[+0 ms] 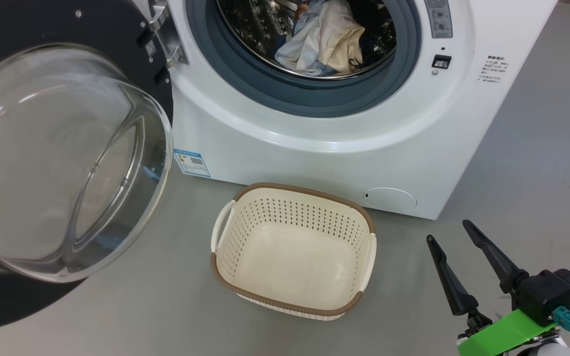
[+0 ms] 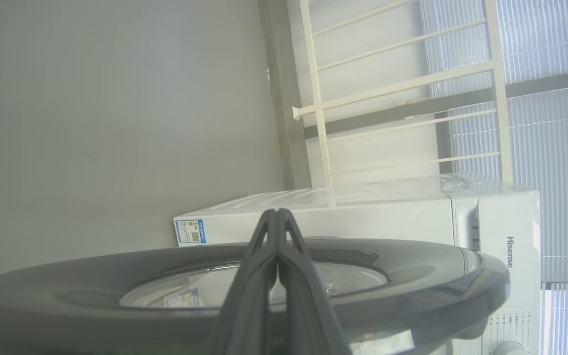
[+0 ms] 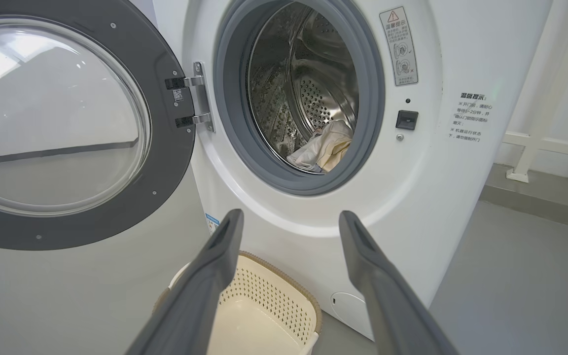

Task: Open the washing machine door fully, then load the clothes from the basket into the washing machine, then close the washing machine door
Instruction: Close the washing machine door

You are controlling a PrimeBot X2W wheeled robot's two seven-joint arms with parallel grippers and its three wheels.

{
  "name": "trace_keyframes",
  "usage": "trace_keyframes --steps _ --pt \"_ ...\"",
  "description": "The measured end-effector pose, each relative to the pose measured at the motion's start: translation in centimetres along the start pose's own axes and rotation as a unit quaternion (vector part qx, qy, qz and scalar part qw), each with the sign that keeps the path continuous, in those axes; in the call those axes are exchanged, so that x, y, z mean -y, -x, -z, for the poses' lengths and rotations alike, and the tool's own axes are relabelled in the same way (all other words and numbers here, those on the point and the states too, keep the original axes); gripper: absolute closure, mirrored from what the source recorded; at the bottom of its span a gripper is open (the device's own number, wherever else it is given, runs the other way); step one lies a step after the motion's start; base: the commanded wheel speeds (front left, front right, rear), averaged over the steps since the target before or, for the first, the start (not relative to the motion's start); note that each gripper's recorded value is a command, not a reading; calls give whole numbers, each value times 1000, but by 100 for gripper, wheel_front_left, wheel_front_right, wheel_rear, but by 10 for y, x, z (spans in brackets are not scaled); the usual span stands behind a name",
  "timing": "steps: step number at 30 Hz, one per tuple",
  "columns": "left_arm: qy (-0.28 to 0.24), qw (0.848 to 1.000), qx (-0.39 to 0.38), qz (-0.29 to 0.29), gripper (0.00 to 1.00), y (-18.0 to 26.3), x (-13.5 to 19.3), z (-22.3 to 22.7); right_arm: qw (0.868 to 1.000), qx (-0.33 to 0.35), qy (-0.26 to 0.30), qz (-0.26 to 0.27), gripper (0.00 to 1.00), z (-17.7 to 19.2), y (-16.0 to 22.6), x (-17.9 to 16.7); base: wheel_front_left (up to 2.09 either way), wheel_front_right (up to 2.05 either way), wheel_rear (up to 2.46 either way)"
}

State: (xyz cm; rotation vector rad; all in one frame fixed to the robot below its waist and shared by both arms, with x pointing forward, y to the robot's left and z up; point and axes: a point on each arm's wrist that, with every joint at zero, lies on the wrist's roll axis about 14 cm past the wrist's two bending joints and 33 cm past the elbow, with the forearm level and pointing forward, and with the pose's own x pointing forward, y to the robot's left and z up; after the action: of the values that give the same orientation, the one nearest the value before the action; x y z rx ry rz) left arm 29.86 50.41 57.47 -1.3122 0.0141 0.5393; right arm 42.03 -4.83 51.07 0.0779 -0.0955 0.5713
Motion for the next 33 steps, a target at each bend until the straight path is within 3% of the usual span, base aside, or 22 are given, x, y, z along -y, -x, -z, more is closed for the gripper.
trace_keyframes --steps 12,33 --pt "-11 999 -38 12 100 2 11 18 1000 15 -8 14 0 -10 4 -2 0 0 0" --pt "31 995 -69 62 100 19 27 35 999 30 -4 18 0 -25 14 -9 0 0 0"
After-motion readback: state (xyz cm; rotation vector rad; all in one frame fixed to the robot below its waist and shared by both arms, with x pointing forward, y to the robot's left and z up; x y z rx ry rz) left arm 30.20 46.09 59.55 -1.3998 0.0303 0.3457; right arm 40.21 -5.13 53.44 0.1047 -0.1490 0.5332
